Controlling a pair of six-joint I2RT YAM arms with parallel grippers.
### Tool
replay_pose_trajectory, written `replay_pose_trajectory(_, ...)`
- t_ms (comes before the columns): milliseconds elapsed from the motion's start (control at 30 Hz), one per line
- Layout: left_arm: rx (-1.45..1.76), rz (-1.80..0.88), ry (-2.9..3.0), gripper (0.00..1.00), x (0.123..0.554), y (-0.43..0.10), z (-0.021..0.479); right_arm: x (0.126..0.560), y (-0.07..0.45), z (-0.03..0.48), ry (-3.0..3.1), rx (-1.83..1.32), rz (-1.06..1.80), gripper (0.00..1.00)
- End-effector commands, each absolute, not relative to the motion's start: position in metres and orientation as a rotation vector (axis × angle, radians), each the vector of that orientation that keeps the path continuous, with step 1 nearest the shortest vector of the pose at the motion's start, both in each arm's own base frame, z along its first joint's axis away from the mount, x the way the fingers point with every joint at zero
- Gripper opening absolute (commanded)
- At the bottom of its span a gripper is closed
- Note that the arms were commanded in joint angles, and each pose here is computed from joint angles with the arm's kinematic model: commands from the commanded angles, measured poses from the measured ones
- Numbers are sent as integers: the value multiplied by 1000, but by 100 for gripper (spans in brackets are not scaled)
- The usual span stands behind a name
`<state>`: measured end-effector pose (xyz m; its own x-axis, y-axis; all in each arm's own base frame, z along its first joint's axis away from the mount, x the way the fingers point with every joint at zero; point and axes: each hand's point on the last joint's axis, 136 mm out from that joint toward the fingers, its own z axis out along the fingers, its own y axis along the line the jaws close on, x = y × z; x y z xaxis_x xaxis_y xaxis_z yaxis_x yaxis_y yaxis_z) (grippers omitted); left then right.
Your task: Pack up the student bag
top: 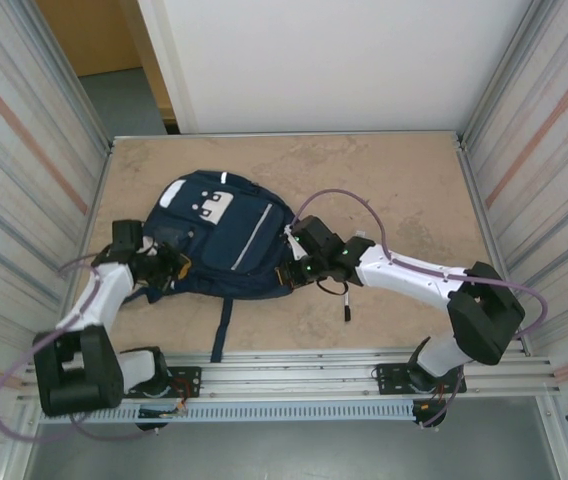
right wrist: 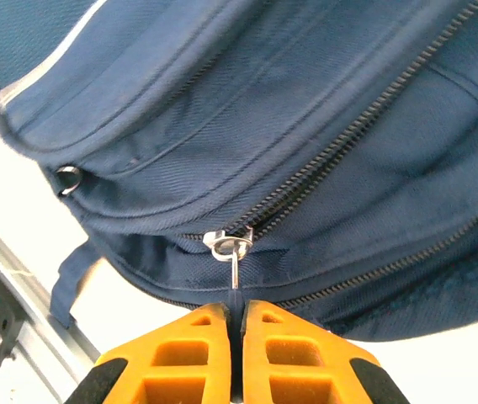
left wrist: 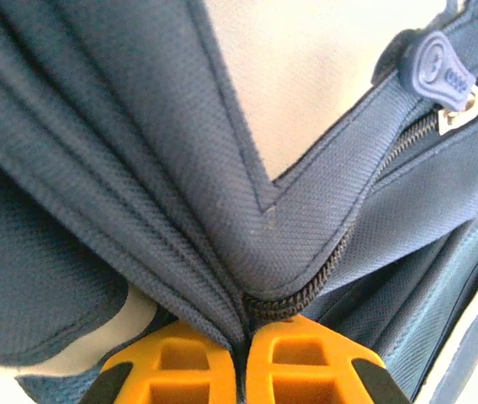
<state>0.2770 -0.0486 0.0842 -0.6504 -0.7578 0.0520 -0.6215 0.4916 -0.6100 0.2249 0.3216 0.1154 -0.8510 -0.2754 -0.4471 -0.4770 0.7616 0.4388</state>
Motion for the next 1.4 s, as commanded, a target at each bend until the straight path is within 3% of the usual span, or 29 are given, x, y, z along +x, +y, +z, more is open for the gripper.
replay_pose_trajectory(0,-1038,-853,2464,17,326,-32,108,215,343,132,2553,-740,824,1)
replay_pose_trajectory(67,-1005,-867,2496,45,337,-36,110,211,367,140,2505,-809,862,1)
replay_pose_trajectory(233,-763,-615,2584,64,331,-52,122,205,410,143,2474,-886,939,1)
replay_pose_trajectory(533,-929,-612,2652,74,249,-69,107,199,440,144,2470,-889,1124,1)
replay_pose_trajectory(667,-965,-606,2627,76,233,-81,105,198,444,146,2476,-906,1133,0)
replay_pose_trajectory(967,-994,-646,2535,66,247,-107,112,185,457,151,2439,-955,1199,0)
replay_pose_trajectory(1067,-980,-643,2532,49,251,-112,110,185,454,148,2454,-949,1185,0)
replay_pose_trajectory(1200,-901,-632,2565,9,255,-114,108,195,430,135,2503,-888,1120,4)
replay_pose_trajectory(1267,-830,-603,2586,0,256,-112,111,202,412,127,2535,-871,1076,4)
replay_pose_trajectory(1367,-752,-569,2600,0,262,-109,121,217,376,116,2566,-854,908,4)
